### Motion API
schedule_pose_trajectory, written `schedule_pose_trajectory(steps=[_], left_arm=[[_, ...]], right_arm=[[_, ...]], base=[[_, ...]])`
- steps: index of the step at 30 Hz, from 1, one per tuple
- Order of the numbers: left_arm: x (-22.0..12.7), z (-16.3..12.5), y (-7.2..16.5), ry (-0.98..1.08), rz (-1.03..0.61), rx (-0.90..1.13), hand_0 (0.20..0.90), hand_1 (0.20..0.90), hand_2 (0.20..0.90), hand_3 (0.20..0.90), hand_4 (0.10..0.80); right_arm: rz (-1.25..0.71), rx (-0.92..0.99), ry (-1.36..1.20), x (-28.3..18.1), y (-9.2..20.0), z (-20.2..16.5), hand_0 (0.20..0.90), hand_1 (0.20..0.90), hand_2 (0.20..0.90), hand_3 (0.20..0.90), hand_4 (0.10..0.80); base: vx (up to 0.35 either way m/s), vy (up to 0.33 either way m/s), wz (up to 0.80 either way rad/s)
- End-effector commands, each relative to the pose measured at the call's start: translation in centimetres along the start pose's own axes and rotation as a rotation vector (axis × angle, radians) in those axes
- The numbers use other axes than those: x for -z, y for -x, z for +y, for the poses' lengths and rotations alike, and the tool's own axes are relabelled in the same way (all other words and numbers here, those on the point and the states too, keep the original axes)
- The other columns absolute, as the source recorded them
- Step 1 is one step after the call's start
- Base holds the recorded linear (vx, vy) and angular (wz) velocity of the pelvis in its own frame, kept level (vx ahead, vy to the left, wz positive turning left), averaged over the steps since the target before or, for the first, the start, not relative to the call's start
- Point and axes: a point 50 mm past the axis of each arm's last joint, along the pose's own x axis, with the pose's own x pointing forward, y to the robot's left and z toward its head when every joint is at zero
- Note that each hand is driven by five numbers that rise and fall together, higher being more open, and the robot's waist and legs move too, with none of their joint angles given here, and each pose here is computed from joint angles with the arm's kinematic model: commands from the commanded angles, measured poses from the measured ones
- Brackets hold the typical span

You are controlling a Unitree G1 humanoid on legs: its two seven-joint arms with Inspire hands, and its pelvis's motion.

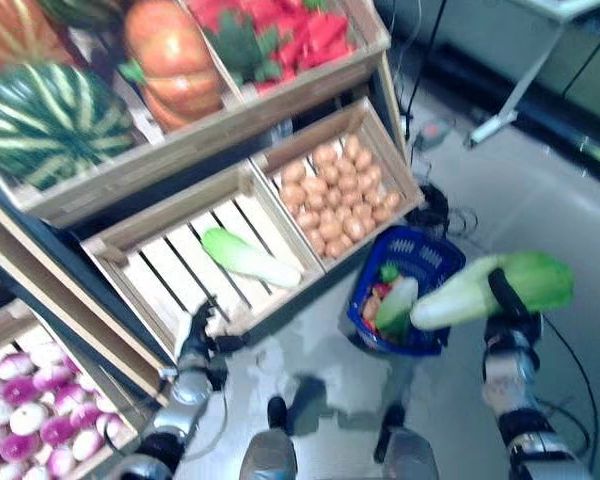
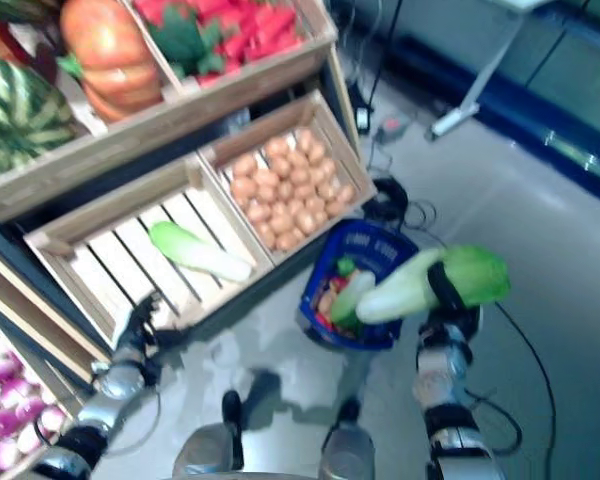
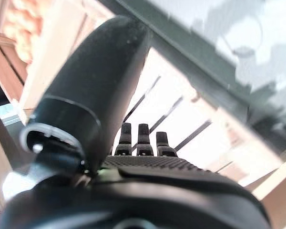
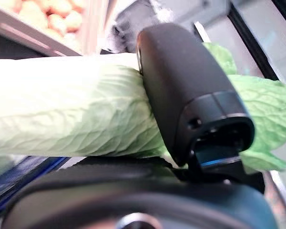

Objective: Put vegetables into the basket

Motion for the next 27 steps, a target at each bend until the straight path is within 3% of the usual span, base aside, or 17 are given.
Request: schedule_pose_trajectory(steps=[1,8,18,19,27], left_arm=[[-5.7,-1.9,-0.3,0.149,-0.264,-0.009,0.9,0.9,0.9,0.9,0.8],[-10.8,-1.8,0.1,0.199,-0.508,0.007,0.9,0.9,0.9,0.9,0.8],[-14.5,-1.8,1.2,0.232,-0.697,0.016,0.9,0.9,0.9,0.9,0.8],[-15.2,-1.8,1.4,0.232,-0.736,0.009,0.9,0.9,0.9,0.9,0.8],[-19.0,-0.8,1.8,0.245,-0.89,-0.042,0.9,0.9,0.9,0.9,0.8]], right_arm=[[-0.432,-0.15,0.035,-11.1,-2.9,6.1,0.3,0.3,0.3,0.3,0.4],[-0.507,-0.092,0.144,-16.3,-4.6,6.7,0.3,0.3,0.3,0.3,0.4],[-0.537,-0.121,0.213,-18.3,-5.1,9.4,0.3,0.3,0.3,0.3,0.4],[-0.52,-0.112,0.206,-18.3,-5.2,9.7,0.9,0.9,0.9,0.9,0.8],[-0.453,-0.195,0.171,-16.9,-5.3,11.3,0.9,0.9,0.9,0.9,0.8]], base=[[-0.03,-0.103,0.36],[-0.024,-0.054,0.12],[-0.013,-0.035,0.17],[0.0,0.0,0.0],[-0.003,0.01,0.03]])
